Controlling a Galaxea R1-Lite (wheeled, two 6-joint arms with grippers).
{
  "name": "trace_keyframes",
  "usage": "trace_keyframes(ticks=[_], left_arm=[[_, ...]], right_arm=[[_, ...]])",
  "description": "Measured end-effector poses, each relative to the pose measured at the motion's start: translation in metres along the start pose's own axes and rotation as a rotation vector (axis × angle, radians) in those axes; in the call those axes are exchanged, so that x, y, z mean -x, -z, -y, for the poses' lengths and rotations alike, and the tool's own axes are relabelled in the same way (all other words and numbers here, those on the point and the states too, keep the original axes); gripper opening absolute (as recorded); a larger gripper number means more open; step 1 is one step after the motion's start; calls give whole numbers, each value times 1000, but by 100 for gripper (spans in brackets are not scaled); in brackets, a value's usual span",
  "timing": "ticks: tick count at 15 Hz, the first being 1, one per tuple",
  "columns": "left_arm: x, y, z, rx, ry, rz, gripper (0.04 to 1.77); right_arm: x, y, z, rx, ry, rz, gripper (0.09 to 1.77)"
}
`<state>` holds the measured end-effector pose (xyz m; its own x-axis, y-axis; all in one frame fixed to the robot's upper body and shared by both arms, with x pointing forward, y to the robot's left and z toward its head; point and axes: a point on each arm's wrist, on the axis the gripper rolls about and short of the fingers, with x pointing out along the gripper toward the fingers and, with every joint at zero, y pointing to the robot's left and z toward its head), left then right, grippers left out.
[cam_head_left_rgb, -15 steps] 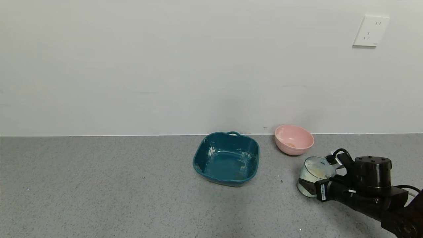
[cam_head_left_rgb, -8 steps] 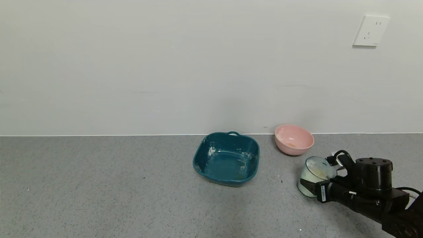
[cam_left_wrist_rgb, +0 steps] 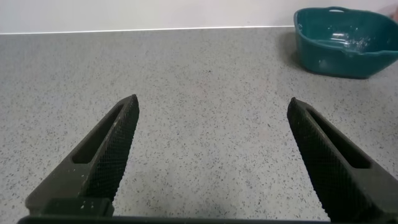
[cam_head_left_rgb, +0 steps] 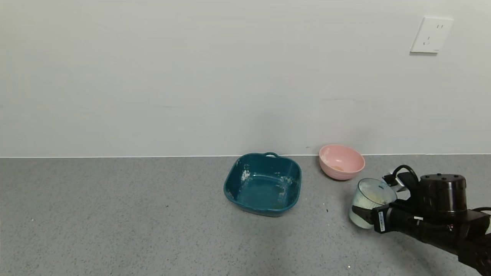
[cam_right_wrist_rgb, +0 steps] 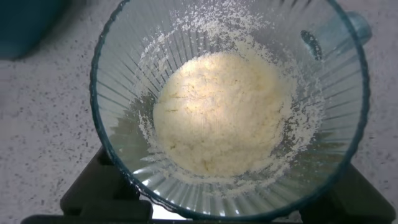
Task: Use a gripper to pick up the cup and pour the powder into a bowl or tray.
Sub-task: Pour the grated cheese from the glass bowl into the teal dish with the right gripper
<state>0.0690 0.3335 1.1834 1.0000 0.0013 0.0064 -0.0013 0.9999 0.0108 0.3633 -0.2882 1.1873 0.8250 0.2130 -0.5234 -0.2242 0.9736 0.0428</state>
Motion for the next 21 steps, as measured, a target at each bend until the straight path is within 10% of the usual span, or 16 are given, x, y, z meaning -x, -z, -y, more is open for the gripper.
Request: trace_keyframes(ticks=[14, 21], left_arm=[[0, 0, 0, 0, 0, 0, 172], [0, 0, 0, 0, 0, 0, 172]], right_arm=[[12, -112, -52, 97, 12, 99, 133], [-18, -141, -70, 281, 135, 93, 133]])
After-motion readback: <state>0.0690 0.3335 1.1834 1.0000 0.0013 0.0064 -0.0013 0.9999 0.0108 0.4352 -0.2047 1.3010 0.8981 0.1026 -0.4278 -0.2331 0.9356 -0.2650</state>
